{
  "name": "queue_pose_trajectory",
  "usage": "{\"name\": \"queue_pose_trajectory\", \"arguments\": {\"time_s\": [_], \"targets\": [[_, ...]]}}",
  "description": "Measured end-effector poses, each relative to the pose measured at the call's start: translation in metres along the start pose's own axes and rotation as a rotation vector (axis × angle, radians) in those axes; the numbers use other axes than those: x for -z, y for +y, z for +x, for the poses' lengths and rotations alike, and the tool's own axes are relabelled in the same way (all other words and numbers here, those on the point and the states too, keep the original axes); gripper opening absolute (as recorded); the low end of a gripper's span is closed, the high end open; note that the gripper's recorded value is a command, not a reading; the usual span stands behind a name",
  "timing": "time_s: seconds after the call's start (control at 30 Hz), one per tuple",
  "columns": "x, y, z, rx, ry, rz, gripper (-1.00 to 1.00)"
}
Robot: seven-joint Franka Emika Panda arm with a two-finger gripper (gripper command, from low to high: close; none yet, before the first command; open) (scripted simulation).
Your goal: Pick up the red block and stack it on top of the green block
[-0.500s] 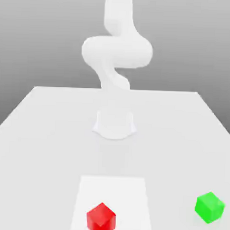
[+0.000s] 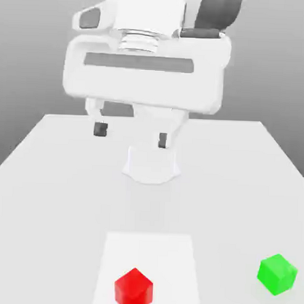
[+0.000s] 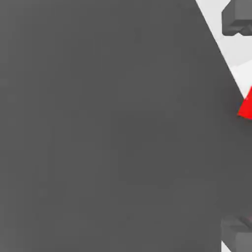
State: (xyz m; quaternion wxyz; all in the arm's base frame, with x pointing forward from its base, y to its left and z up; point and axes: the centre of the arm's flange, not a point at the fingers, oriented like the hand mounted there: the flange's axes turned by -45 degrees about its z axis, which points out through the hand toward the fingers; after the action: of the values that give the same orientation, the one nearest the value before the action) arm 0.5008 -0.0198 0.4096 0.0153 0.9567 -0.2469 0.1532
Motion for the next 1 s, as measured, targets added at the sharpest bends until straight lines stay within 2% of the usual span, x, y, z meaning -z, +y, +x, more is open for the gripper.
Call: {"name": "queue_pose_trajectory", "arguments": {"time_s": [0.33, 0.5, 0.53, 0.73, 0.9, 1.0], "targets": [[-0.171, 0.018, -0.061, -0.261, -0.269, -0.083, 0.0], [-0.236, 0.022, -0.085, -0.289, -0.296, -0.09, 0.0], [-0.245, 0.023, -0.088, -0.289, -0.296, -0.091, -1.0], [-0.249, 0.023, -0.089, -0.289, -0.295, -0.09, -1.0], [-0.202, 0.021, -0.074, -0.29, -0.295, -0.09, -1.0], [-0.176, -0.031, -0.095, -0.14, -0.302, -0.065, -1.0]]}}
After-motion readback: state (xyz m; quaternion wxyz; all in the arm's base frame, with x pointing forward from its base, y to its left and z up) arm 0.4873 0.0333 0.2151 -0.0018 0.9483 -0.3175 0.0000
